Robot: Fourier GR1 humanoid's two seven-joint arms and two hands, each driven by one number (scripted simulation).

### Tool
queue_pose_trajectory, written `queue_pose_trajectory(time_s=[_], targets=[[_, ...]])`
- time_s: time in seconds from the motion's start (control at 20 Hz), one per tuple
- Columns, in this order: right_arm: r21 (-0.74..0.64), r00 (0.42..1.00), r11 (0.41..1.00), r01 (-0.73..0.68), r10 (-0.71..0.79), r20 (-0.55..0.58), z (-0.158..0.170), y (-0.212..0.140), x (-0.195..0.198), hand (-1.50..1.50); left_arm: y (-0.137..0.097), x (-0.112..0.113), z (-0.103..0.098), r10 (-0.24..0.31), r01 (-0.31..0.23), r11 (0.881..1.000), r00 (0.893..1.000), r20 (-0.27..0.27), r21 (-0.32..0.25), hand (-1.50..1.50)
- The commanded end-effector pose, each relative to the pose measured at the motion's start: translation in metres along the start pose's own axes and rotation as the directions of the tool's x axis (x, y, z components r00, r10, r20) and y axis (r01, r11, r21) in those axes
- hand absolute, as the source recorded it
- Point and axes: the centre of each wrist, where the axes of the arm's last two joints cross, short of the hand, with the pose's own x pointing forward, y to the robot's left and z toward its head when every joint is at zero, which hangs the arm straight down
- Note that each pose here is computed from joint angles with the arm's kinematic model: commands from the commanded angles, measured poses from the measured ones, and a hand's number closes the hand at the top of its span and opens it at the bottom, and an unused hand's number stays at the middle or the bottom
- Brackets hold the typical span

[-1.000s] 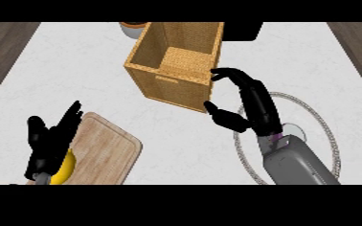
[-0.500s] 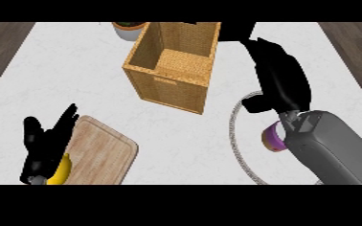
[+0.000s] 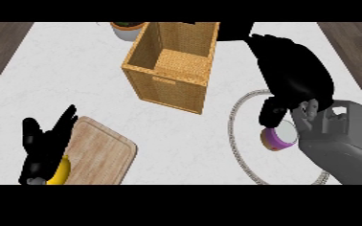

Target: Pick the can from the placemat and place it in the basket

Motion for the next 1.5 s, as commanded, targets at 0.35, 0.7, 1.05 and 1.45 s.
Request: queue_pose_trajectory(time_s=[0.35,0.7,1.05,1.45], targets=[[0.178,0.983,0.976,-0.125,0.146,-0.114,0.015,-0.037,-0.007,-1.5,-0.008,-0.044,0.009,0.013,-0.014,1.0,0.992,-0.124,-0.012,0.0],[0.188,0.99,0.98,-0.063,0.086,-0.115,0.031,-0.039,-0.008,-1.5,-0.008,-0.037,0.011,-0.003,-0.001,0.999,0.993,-0.116,-0.035,0.0],[0.18,0.991,0.984,-0.005,0.03,-0.133,0.038,-0.005,-0.006,-1.5,-0.005,-0.046,0.011,-0.002,-0.002,0.999,0.995,-0.1,-0.043,0.0],[0.255,0.977,0.965,-0.061,0.111,-0.185,0.043,0.035,-0.014,-1.5,-0.008,-0.048,0.007,-0.009,0.006,0.999,0.996,-0.092,-0.036,0.0]])
